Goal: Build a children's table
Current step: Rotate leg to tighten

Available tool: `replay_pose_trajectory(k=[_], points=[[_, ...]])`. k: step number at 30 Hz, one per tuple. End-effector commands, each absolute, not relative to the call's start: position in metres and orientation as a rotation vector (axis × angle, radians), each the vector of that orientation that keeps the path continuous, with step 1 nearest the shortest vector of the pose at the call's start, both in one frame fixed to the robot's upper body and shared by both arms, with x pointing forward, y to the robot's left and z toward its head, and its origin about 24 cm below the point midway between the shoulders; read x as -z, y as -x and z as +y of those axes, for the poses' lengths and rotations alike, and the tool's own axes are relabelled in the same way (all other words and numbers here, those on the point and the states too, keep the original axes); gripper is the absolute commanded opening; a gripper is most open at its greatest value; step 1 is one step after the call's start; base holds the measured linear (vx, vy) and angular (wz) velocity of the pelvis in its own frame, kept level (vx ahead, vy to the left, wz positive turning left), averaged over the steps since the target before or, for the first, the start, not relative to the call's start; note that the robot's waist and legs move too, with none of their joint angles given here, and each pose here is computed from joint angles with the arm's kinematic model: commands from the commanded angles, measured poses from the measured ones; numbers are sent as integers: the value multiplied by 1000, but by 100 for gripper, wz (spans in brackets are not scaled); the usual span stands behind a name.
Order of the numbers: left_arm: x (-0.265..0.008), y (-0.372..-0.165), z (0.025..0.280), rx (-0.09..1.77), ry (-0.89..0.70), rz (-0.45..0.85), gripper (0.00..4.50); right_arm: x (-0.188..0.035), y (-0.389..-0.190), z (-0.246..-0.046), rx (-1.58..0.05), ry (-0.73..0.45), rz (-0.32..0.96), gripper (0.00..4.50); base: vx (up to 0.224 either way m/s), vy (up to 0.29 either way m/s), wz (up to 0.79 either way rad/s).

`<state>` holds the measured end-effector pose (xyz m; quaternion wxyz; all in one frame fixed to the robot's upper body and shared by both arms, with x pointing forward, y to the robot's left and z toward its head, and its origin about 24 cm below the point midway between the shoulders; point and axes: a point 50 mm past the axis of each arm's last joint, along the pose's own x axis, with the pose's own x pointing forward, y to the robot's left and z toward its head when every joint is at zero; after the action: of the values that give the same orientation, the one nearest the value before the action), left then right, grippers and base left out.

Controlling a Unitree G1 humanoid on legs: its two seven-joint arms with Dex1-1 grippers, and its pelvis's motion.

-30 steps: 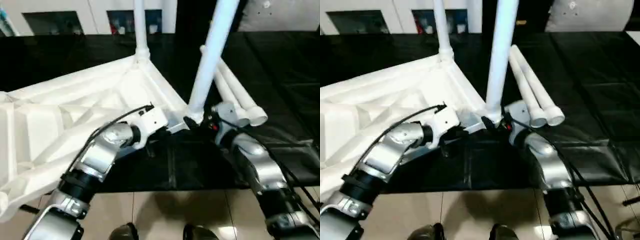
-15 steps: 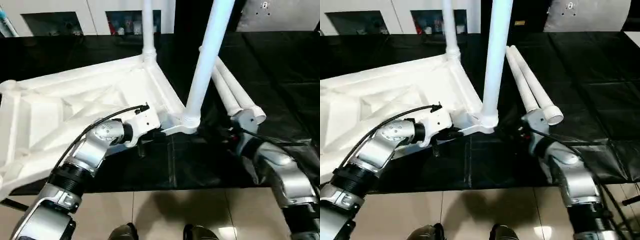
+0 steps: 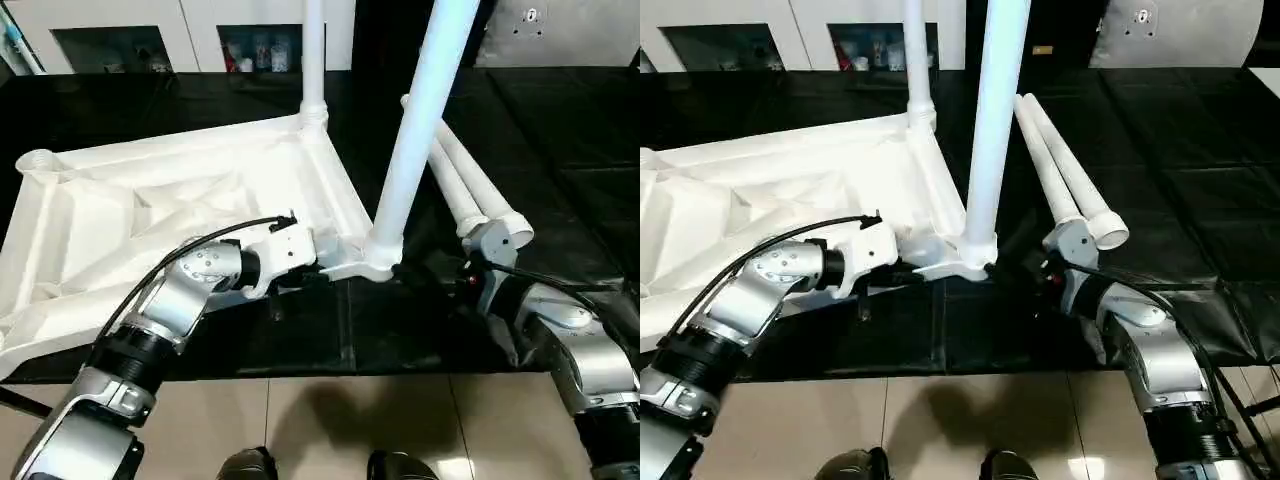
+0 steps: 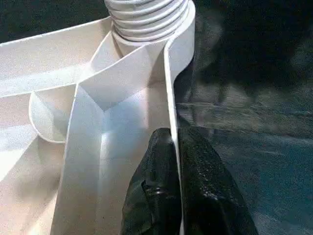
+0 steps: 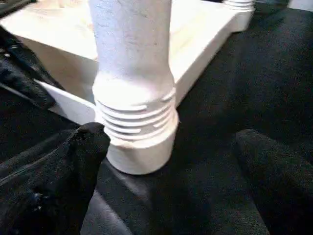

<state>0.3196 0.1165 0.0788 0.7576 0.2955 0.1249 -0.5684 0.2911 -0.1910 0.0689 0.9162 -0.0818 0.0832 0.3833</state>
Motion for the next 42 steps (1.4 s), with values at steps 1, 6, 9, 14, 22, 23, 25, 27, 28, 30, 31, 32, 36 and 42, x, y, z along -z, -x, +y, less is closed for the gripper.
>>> replay_pose_trajectory(k=[1, 6, 9, 14, 22, 23, 25, 27, 28, 30, 31, 32, 36, 42], points=[[-64, -310, 117, 1315, -676, 338, 0, -74, -290, -190, -827, 175, 164, 446, 0, 0, 0], [-62, -308, 119, 1354, -702, 341, 0, -77, -288, -190, -871, 169, 161, 446, 0, 0, 0], [-63, -308, 120, 1367, -712, 333, 0, -77, -287, -190, -898, 159, 163, 446, 0, 0, 0], [-65, -308, 121, 1403, -736, 318, 0, -75, -286, -189, -933, 166, 179, 446, 0, 0, 0], [-63, -318, 124, 1332, -758, 303, 0, -76, -285, -190, -949, 152, 183, 446, 0, 0, 0], [-63, -319, 125, 1331, -756, 304, 0, -76, -284, -190, -950, 150, 183, 446, 0, 0, 0], [-62, -322, 126, 1300, -754, 297, 0, -76, -284, -191, -931, 133, 184, 446, 0, 0, 0], [-63, -326, 126, 1268, -758, 288, 0, -76, -283, -192, -920, 123, 183, 446, 0, 0, 0], [-64, -330, 126, 1236, -752, 272, 0, -76, -283, -192, -918, 118, 184, 446, 0, 0, 0], [-67, -335, 125, 1207, -742, 257, 0, -77, -282, -191, -916, 114, 185, 446, 0, 0, 0], [-68, -336, 125, 1199, -739, 254, 0, -78, -282, -191, -915, 113, 184, 446, 0, 0, 0], [-69, -337, 125, 1195, -739, 253, 0, -78, -282, -191, -914, 112, 184, 446, 0, 0, 0], [-71, -340, 126, 1170, -751, 235, 0, -78, -279, -189, -907, 109, 184, 446, 0, 0, 0], [-74, -342, 126, 1191, -737, 230, 0, -78, -276, -191, -894, 108, 193, 446, 0, 0, 0]])
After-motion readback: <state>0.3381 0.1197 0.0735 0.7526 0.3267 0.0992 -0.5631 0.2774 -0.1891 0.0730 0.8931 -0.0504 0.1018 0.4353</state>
